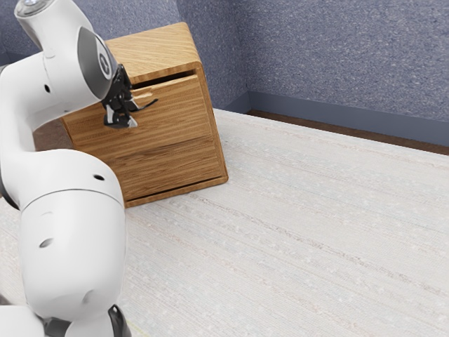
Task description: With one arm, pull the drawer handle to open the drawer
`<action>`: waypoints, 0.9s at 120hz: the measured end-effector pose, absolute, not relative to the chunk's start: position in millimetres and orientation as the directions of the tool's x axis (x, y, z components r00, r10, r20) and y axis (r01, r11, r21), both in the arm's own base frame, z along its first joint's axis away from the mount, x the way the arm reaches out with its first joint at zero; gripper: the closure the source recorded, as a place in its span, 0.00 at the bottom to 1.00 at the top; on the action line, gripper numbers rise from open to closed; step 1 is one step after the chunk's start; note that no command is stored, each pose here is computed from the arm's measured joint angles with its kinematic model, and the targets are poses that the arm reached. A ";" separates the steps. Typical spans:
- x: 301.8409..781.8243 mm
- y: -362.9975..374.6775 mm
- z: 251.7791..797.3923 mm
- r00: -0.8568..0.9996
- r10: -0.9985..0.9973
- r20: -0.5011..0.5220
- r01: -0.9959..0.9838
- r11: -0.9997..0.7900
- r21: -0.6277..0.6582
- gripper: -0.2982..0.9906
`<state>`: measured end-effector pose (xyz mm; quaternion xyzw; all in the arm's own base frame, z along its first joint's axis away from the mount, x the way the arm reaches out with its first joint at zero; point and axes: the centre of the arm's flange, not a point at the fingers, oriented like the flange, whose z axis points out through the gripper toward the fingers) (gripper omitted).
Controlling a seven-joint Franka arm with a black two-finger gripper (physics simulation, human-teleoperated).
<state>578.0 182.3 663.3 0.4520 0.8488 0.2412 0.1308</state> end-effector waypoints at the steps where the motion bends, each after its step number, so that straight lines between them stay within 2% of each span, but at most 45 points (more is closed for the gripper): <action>1: 578.0 182.3 663.4 -0.557 0.830 -0.004 0.704 0.475 0.528 0.62; 34: 570.9 187.3 658.0 -0.571 0.821 -0.010 0.701 0.493 0.516 0.67; 108: 564.4 166.6 662.9 -0.559 0.829 -0.008 0.703 0.479 0.526 0.68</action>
